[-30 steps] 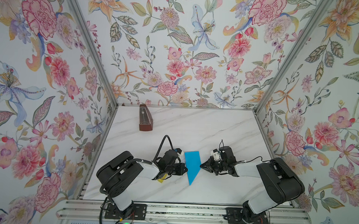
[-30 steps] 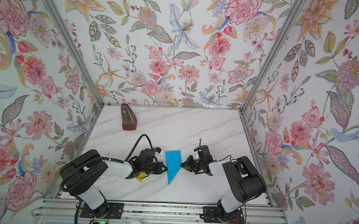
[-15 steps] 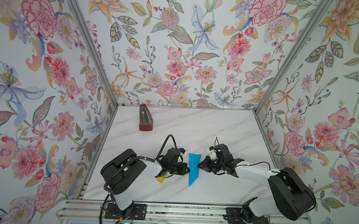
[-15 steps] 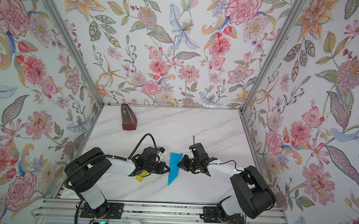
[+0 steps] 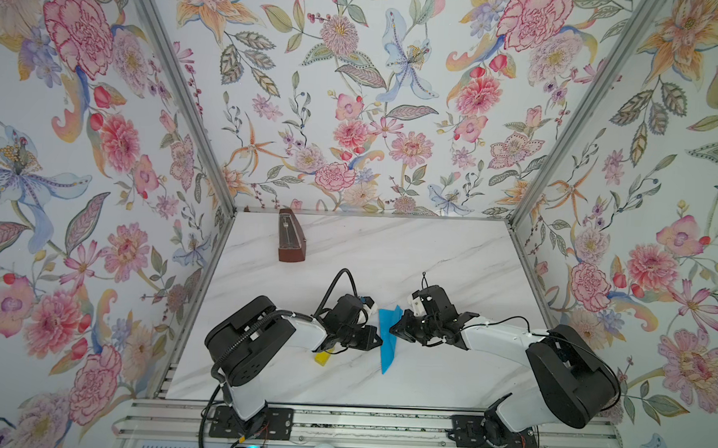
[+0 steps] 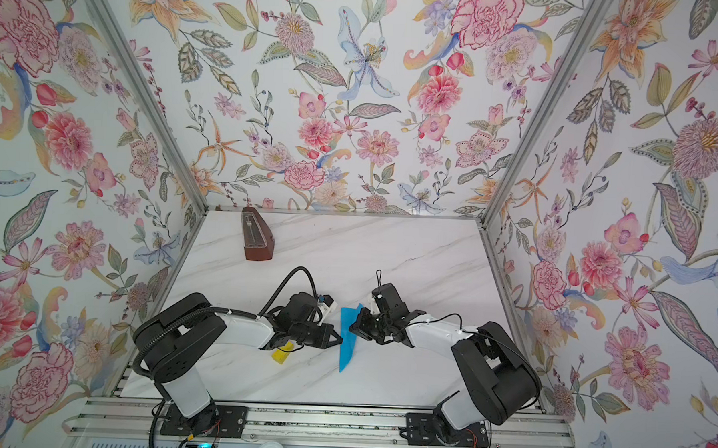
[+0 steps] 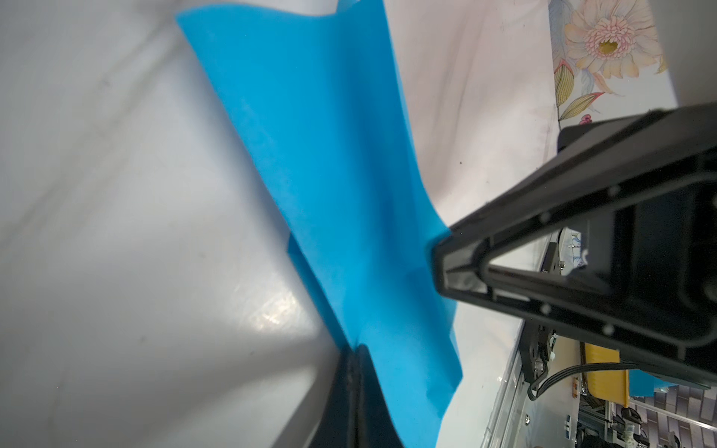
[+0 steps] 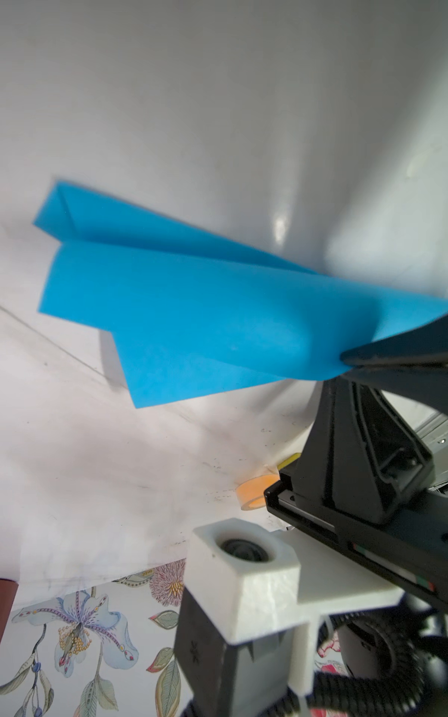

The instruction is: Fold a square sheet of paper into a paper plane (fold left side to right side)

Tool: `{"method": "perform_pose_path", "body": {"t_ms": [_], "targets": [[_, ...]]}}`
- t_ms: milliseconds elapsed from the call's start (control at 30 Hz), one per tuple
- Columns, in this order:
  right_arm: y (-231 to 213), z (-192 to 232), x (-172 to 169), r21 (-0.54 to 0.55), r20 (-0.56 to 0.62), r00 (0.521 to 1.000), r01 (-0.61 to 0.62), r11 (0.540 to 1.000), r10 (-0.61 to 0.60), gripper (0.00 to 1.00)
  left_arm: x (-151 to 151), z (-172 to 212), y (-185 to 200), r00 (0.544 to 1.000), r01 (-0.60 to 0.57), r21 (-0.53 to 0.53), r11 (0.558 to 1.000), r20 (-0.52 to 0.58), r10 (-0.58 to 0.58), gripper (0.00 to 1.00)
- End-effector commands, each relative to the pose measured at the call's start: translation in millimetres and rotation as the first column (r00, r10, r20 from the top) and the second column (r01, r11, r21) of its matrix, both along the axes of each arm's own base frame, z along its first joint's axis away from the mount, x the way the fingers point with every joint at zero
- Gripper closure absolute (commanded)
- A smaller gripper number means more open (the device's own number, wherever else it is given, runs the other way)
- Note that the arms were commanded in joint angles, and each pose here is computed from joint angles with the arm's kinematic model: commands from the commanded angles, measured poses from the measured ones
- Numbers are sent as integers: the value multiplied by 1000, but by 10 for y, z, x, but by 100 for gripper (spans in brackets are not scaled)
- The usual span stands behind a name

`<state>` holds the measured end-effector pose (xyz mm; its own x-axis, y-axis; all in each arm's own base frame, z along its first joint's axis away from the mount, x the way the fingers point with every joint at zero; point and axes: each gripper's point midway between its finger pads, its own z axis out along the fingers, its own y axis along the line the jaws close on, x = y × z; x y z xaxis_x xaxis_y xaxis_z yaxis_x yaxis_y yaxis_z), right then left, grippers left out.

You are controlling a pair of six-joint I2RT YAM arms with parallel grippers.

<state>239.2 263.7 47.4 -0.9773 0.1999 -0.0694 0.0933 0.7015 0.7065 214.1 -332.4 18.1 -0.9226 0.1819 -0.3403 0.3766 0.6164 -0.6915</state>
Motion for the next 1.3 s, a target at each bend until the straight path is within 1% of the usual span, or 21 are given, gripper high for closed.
{"method": "perform_pose_path", "body": {"t_ms": [0,700,1033,1267], "targets": [[81,19,105,11,16,1000,8,1000,-8,100,-76,-115,16,999,32,38,999,-27,-31,100],[220,-135,161,19,-12,1000,-21,1000,21,100,-82,-131,47,999,31,52,998,-24,-29,100],[212,-237,144,4,-27,999,-24,1000,24,100,-85,-144,66,999,26,58,998,-23,-24,100],[197,-301,123,-4,-38,999,-24,1000,24,100,-76,-163,106,1000,15,82,997,-16,-14,100]]}}
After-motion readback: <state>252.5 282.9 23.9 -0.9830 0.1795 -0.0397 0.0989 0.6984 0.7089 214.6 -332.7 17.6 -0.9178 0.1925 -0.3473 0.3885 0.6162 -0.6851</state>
